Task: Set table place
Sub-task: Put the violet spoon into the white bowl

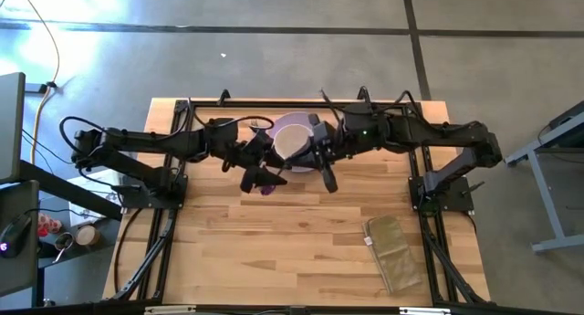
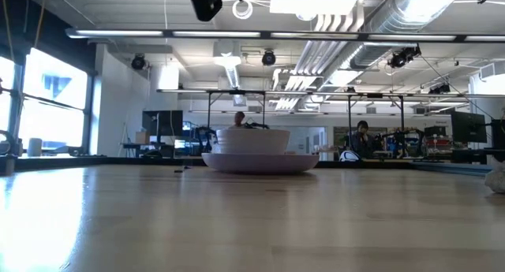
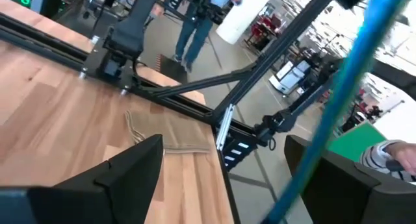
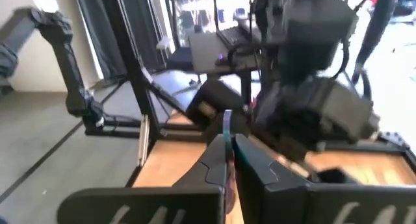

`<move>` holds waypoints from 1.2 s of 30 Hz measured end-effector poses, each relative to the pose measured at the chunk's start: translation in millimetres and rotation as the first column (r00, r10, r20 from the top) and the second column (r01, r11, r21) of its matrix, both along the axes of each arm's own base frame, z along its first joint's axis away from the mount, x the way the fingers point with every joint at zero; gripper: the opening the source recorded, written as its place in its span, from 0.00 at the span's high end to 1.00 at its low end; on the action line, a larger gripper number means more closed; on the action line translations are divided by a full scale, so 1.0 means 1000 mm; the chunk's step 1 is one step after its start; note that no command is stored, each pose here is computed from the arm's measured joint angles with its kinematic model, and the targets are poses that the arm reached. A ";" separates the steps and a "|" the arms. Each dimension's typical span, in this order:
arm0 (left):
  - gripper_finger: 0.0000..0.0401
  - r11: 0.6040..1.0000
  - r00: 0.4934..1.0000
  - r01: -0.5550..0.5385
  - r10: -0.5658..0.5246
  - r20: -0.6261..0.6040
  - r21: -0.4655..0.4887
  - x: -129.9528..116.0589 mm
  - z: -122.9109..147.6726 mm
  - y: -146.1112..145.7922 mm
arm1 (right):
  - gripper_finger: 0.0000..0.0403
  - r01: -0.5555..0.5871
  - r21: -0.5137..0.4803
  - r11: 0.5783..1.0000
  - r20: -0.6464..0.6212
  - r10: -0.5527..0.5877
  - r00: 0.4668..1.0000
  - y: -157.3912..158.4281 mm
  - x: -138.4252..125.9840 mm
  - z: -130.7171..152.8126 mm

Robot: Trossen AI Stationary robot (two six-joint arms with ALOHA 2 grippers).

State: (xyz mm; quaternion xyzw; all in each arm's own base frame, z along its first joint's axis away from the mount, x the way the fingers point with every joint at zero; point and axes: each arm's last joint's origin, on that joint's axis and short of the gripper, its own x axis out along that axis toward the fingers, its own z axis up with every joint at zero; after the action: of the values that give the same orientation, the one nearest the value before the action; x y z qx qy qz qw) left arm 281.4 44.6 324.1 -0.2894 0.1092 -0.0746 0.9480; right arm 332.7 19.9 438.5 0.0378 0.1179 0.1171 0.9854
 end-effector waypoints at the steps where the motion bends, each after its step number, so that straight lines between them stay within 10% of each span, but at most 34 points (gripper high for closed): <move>1: 0.23 1.000 1.000 0.000 0.000 0.002 0.003 0.000 0.000 0.000 | 1.00 0.001 0.012 1.000 -0.021 -0.001 1.000 0.000 0.000 -0.002; 11: 0.23 1.000 1.000 -0.007 0.007 -0.022 0.006 0.000 -0.002 0.000 | 1.00 0.199 -0.075 0.977 -0.280 -0.212 0.936 -0.005 -0.010 -0.026; 25: 0.25 1.000 0.994 -0.024 0.022 -0.111 -0.011 -0.002 -0.010 0.000 | 1.00 0.518 -0.281 0.808 -0.340 -0.588 0.734 -0.086 -0.025 -0.035; 36: 0.26 1.000 0.993 -0.027 0.025 -0.117 -0.014 -0.003 -0.011 0.000 | 1.00 0.484 -0.132 0.865 -0.385 -0.495 0.779 -0.158 0.020 -0.083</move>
State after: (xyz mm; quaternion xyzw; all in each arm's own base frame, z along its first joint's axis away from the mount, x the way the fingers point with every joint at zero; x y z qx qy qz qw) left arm 278.8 44.7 313.5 -0.3018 0.1604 -0.0461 0.9387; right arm 352.8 -138.4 355.8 0.0782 0.3076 -0.1547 0.9356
